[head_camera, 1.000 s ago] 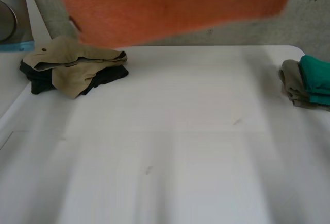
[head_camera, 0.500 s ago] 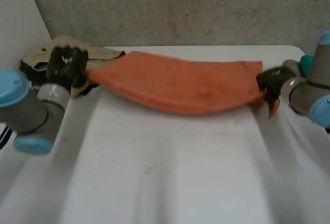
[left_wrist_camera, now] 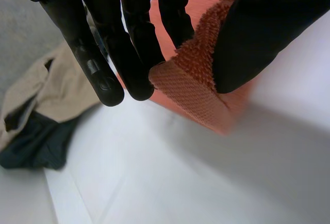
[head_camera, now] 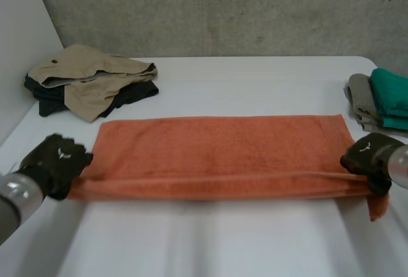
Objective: Fold the laundry.
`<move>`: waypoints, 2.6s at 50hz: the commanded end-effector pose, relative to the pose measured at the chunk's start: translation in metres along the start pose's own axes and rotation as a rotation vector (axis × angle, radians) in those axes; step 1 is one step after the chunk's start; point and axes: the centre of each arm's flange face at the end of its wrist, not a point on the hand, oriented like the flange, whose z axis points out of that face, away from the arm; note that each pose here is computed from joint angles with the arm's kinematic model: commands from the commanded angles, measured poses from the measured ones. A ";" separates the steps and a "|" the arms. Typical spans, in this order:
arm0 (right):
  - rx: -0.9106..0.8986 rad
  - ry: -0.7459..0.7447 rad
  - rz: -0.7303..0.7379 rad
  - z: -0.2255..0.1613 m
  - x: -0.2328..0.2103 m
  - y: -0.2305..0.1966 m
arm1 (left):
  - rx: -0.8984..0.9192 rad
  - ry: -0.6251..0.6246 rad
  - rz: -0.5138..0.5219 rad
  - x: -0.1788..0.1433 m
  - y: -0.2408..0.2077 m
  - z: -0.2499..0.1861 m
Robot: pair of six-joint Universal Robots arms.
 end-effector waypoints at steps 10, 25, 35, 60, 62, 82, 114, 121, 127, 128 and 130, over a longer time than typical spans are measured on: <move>0.109 0.192 0.078 0.105 0.051 -0.017 | 0.180 -0.136 -0.002 -0.009 -0.031 0.123; 0.251 0.313 0.022 0.169 0.061 -0.048 | 0.205 -0.242 0.008 -0.010 -0.053 0.182; 0.269 0.577 0.061 0.188 0.091 -0.053 | 0.285 -0.291 0.018 -0.015 -0.075 0.192; 0.204 0.299 0.401 0.059 0.082 -0.029 | 0.375 -0.296 -0.182 -0.038 -0.104 0.086; 0.199 0.323 0.414 0.061 0.089 -0.020 | 0.373 -0.272 -0.180 -0.032 -0.101 0.085; 0.286 0.433 0.418 0.084 0.107 -0.005 | 0.349 -0.219 -0.186 -0.018 -0.090 0.085; 0.397 0.701 0.447 0.138 0.100 -0.060 | 0.352 -0.186 -0.179 -0.004 -0.091 0.084; 0.449 0.550 0.403 0.122 0.093 -0.071 | 0.352 -0.184 -0.179 -0.003 -0.091 0.084; 0.332 0.444 0.409 0.114 0.078 -0.059 | 0.346 -0.177 -0.179 0.000 -0.089 0.082; 0.277 0.386 0.404 0.109 0.068 -0.052 | 0.345 -0.176 -0.179 0.000 -0.089 0.081; 0.236 0.336 0.406 0.102 0.059 -0.047 | 0.344 -0.174 -0.179 0.000 -0.088 0.080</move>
